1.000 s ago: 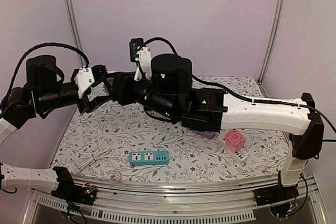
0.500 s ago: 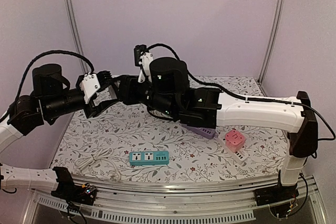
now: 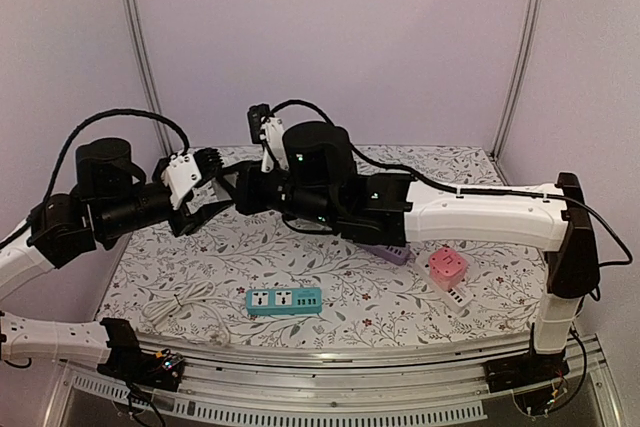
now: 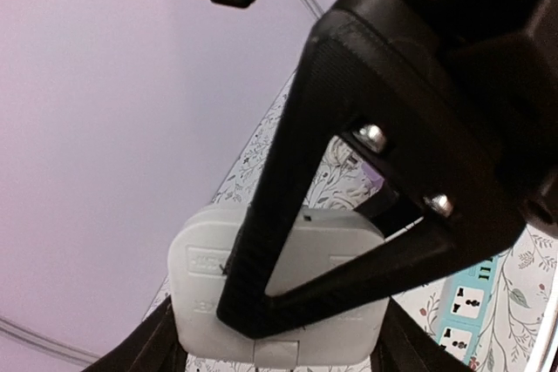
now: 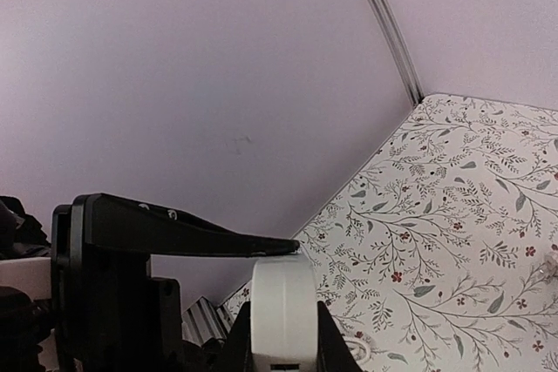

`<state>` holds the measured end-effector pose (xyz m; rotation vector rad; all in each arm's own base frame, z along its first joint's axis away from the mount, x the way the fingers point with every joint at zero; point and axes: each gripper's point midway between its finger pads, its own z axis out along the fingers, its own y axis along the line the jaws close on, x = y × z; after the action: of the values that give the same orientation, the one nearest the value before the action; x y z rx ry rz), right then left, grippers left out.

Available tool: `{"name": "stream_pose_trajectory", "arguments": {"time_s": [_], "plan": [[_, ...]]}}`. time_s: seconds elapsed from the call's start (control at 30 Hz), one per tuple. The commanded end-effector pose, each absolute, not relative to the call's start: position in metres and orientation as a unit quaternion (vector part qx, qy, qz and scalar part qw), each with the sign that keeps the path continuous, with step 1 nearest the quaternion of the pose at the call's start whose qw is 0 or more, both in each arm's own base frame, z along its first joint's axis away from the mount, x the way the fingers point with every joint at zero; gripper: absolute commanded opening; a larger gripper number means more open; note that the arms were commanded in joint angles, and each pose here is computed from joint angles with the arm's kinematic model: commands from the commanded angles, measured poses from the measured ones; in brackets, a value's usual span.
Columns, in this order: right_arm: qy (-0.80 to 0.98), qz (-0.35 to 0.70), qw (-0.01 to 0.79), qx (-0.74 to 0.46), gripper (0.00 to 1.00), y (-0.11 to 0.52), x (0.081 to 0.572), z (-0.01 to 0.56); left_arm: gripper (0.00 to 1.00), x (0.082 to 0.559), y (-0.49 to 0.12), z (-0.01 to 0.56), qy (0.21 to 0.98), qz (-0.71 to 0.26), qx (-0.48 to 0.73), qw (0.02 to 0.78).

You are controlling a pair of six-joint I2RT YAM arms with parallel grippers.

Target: Insert the plug

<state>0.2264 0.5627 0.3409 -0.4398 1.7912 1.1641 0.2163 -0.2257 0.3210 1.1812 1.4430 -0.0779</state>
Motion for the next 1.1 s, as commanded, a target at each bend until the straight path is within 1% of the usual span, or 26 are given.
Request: {"name": "stream_pose_trajectory", "arguments": {"time_s": [0.0, 0.03, 0.07, 0.17, 0.2, 0.3, 0.4, 0.53, 0.67, 0.77, 0.87, 0.93, 1.07], "plan": [[0.728, 0.470, 0.398, -0.301, 0.00, 0.551, 0.216, 0.310, 0.87, 0.164, -0.240, 0.301, 0.613, -0.171, 0.545, 0.545], [0.727, 0.465, 0.384, -0.328, 0.00, 0.546, 0.212, 0.303, 0.98, 0.152, -0.242, 0.290, 0.619, -0.204, 0.550, 0.522], [0.723, 0.463, 0.366, -0.358, 0.00, 0.541, 0.204, 0.296, 0.99, 0.143, -0.242, 0.278, 0.628, -0.229, 0.551, 0.500], [0.693, 0.425, 0.336, -0.476, 0.00, 0.520, 0.175, 0.275, 0.99, 0.123, -0.240, 0.245, 0.657, -0.283, 0.540, 0.444], [0.682, 0.406, 0.321, -0.516, 0.00, 0.509, 0.166, 0.267, 1.00, 0.114, -0.240, 0.234, 0.657, -0.299, 0.546, 0.426], [0.659, 0.384, 0.290, -0.578, 0.00, 0.490, 0.149, 0.255, 0.99, 0.088, -0.239, 0.210, 0.639, -0.347, 0.567, 0.388], [0.639, 0.364, 0.280, -0.617, 0.00, 0.477, 0.144, 0.248, 1.00, 0.091, -0.244, 0.195, 0.642, -0.353, 0.559, 0.387], [0.617, 0.328, 0.294, -0.653, 0.00, 0.472, 0.148, 0.232, 0.99, 0.103, -0.255, 0.194, 0.640, -0.366, 0.535, 0.413], [0.600, 0.312, 0.305, -0.670, 0.00, 0.474, 0.152, 0.220, 0.95, 0.115, -0.261, 0.192, 0.650, -0.367, 0.506, 0.432], [0.605, 0.279, 0.321, -0.674, 0.00, 0.472, 0.163, 0.207, 0.93, 0.127, -0.261, 0.183, 0.672, -0.364, 0.472, 0.440], [0.602, 0.260, 0.321, -0.683, 0.00, 0.470, 0.167, 0.193, 0.94, 0.133, -0.261, 0.176, 0.677, -0.363, 0.456, 0.449], [0.600, 0.259, 0.310, -0.690, 0.00, 0.470, 0.165, 0.183, 0.97, 0.136, -0.261, 0.168, 0.682, -0.356, 0.455, 0.448], [0.606, 0.252, 0.271, -0.704, 0.00, 0.471, 0.163, 0.155, 0.99, 0.154, -0.262, 0.164, 0.667, -0.311, 0.465, 0.492]]}}
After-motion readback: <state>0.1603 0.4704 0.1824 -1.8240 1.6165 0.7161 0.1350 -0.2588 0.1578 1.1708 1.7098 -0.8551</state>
